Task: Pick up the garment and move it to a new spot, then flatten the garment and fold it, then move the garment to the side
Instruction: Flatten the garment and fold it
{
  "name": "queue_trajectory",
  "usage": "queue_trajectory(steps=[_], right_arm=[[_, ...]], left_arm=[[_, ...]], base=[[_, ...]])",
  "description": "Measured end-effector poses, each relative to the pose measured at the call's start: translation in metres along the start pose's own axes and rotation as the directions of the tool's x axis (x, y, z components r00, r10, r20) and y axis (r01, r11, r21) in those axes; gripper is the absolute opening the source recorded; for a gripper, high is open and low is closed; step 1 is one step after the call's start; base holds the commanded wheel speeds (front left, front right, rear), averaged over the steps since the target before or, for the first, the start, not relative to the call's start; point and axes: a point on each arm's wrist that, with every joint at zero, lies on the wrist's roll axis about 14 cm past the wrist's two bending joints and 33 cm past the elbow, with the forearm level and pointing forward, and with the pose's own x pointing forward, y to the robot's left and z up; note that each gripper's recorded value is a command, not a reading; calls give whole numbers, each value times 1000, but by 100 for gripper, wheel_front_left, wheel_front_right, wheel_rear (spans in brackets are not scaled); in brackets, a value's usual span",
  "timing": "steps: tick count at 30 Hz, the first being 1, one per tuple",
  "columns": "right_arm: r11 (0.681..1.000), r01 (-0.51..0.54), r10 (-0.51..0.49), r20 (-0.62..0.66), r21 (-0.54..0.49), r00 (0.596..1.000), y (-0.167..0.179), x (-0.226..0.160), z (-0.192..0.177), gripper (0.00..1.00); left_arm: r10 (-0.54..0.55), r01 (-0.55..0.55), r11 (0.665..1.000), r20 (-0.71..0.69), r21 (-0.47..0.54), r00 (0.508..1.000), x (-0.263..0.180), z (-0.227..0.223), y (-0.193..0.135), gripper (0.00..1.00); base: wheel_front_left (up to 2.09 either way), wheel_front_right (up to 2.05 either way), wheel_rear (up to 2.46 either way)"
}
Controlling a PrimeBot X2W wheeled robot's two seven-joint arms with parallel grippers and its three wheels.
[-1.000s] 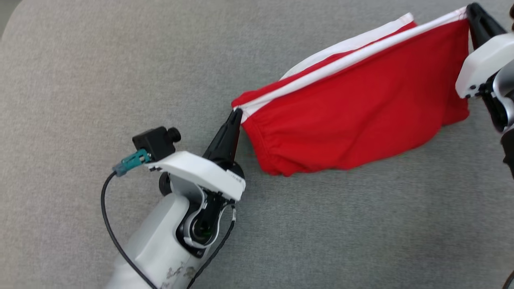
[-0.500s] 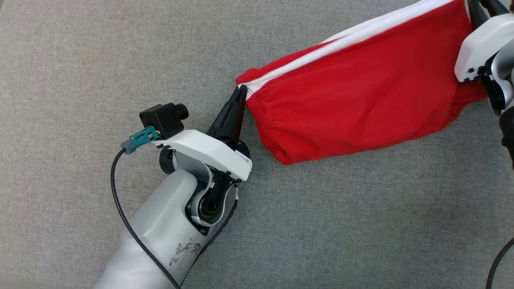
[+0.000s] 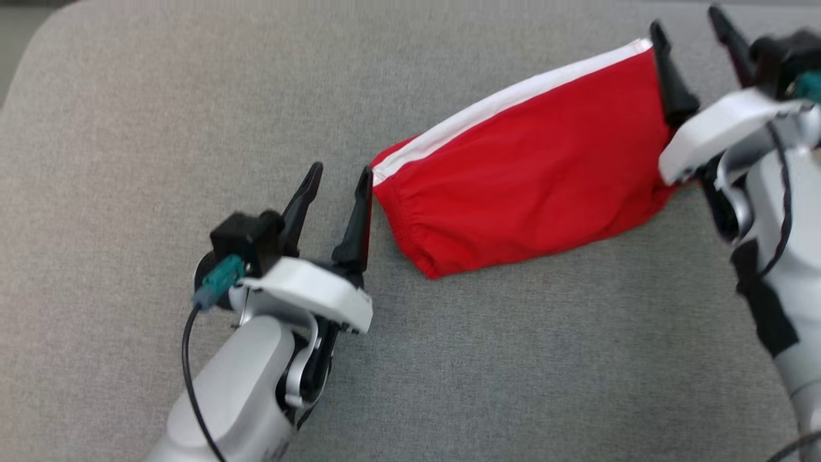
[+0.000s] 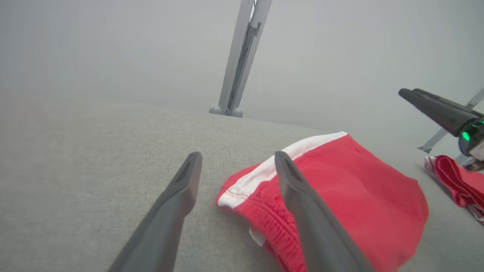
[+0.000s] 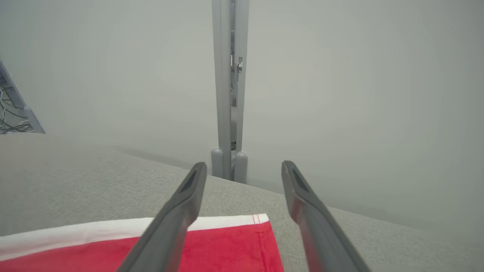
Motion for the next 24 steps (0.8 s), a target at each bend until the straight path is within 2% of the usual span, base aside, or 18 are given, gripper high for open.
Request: queue_trajectory(steps=[8,17,24], right_arm=[[997,-19,13,85,76,996,34,-61,20,100],[991,-1,-17,132,134,991,48,-116,31,100],[969,40,-71,120,242,990,48,-131,17,100]], left_arm=[[26,-50,989,164,141,986,-56,40,-4,100],[81,-120,982,254,144,964,-109,54,-8,100],[152,-203,968,304,146,940,-132,64,7,100]], base=[[0,0,0],[0,0,0],[0,0,0]])
